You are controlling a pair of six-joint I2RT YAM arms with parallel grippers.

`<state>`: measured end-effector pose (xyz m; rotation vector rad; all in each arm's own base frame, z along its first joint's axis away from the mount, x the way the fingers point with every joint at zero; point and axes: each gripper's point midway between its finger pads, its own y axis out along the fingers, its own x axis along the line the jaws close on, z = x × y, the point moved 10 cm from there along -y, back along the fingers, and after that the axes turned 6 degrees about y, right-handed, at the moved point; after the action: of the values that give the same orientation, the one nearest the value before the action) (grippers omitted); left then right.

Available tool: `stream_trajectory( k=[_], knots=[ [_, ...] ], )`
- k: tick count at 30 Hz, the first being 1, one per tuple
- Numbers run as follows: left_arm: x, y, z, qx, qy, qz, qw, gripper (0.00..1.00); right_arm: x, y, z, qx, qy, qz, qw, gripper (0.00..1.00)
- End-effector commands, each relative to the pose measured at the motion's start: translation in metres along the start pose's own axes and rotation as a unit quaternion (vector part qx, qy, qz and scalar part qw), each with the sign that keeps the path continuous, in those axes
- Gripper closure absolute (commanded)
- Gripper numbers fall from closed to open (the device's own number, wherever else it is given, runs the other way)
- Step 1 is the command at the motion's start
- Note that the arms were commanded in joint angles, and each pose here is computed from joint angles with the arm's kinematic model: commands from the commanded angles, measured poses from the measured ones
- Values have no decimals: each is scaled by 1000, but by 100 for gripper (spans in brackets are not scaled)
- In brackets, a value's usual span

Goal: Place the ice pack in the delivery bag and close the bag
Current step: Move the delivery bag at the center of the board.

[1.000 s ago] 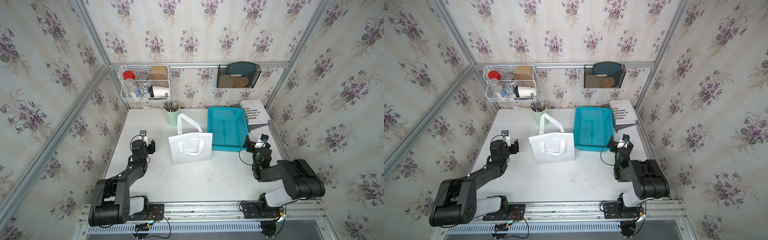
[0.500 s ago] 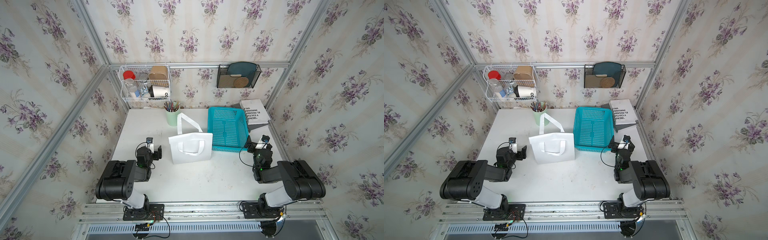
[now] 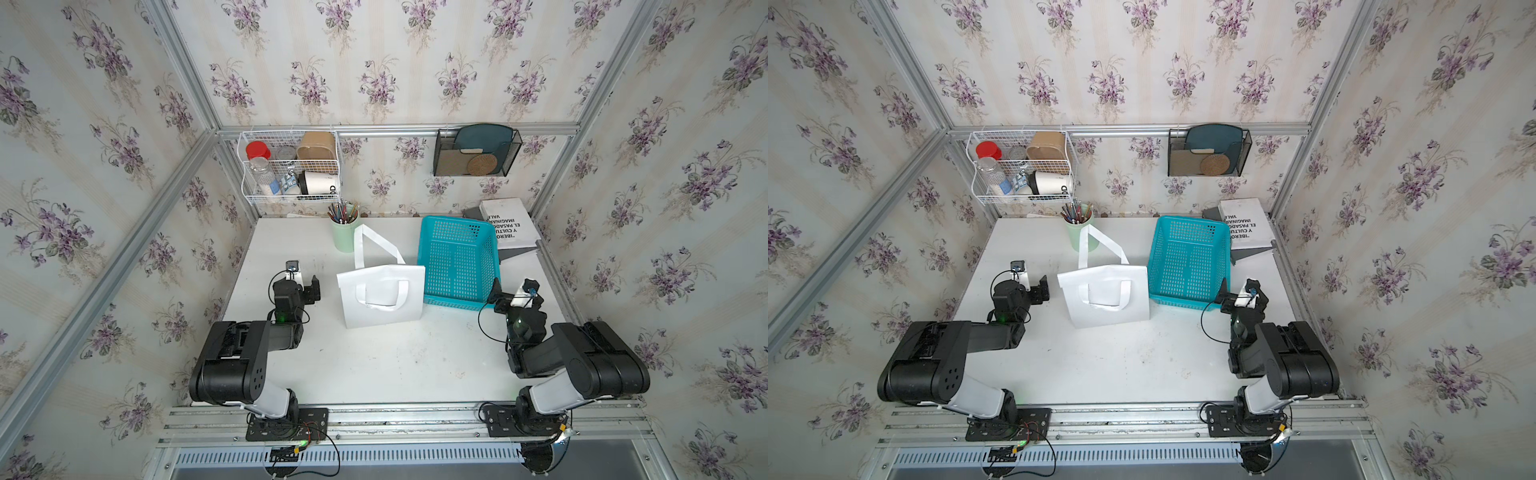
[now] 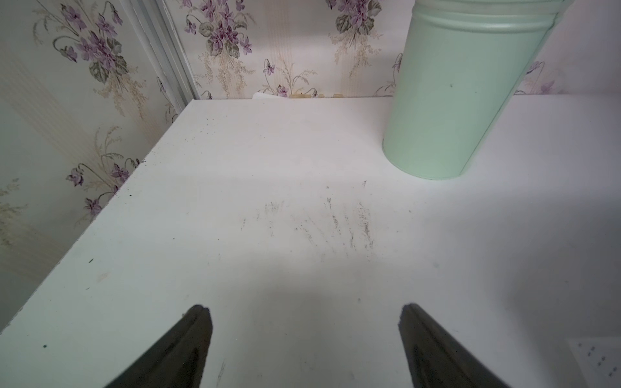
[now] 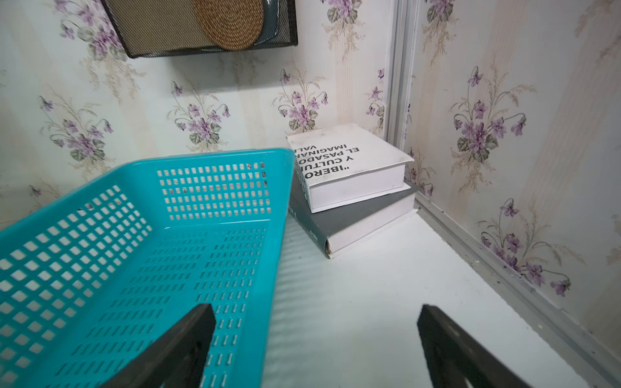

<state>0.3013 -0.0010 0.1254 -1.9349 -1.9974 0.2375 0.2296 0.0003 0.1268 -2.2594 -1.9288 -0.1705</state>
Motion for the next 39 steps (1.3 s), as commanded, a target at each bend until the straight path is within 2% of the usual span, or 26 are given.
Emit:
stream_trajectory(
  k=[1, 8, 10, 12, 14, 17, 20, 21, 23, 24, 25, 27, 29, 30, 31, 34, 36, 37, 39],
  knots=[
    [0, 1, -4, -12, -1, -1, 1000, 9, 1, -11, -17, -69, 5, -13, 998, 0],
    [1, 1, -4, -5, -5, 1, 1000, 9, 0, -3, -16, -61, 6, 2, 998, 0],
    [0, 0, -10, -4, 5, 27, 1000, 9, 4, 2, -21, -50, 2, -4, 999, 0],
    [0, -20, -10, -44, 7, 26, 999, 9, 6, 5, -28, -32, -2, 0, 999, 0],
    [2, -47, -24, -73, 21, 32, 997, 9, 7, 5, -39, -30, 2, 4, 1000, 0],
    [-5, -80, -39, -75, 65, 108, 989, 9, 13, -3, -55, -45, 3, -29, 999, 0],
    [-7, -106, -56, -84, 91, 151, 981, 13, 26, -3, -71, 3, 47, -85, 995, 0],
    [-7, -110, -59, -85, 90, 152, 981, 14, 35, 0, -78, 26, 48, -128, 990, 0],
    [-6, -114, -61, -87, 77, 150, 982, 15, 61, 3, -102, 34, 17, -260, 965, 0],
    [-4, -116, -65, -97, 65, 139, 983, 15, 79, -9, -108, 9, 3, -371, 929, 0],
    [-2, -117, -70, -104, 56, 128, 985, 15, 93, -22, -106, 3, -8, -452, 892, 0],
    [4, -120, -83, -115, 41, 100, 987, 15, 123, -32, -96, 50, -55, -545, 835, 0],
    [10, -123, -97, -126, 33, 70, 989, 15, 150, -41, -78, 87, -123, -589, 794, 0],
    [12, -125, -104, -134, 32, 59, 989, 15, 157, -45, -73, 96, -135, -608, 777, 0],
    [14, -127, -110, -142, 32, 51, 988, 15, 163, -43, -68, 110, -132, -616, 769, 2],
    [16, -129, -120, -156, 30, 45, 986, 15, 179, -31, -58, 152, -122, -613, 766, 8],
    [16, -130, -122, -159, 27, 47, 986, 15, 192, -18, -52, 170, -126, -600, 771, 14],
    [16, -130, -123, -161, 25, 48, 985, 15, 200, -16, -50, 175, -127, -611, 761, 19],
    [16, -132, -125, -166, 24, 46, 985, 15, 215, -13, -46, 180, -135, -627, 746, 37]
  ],
)
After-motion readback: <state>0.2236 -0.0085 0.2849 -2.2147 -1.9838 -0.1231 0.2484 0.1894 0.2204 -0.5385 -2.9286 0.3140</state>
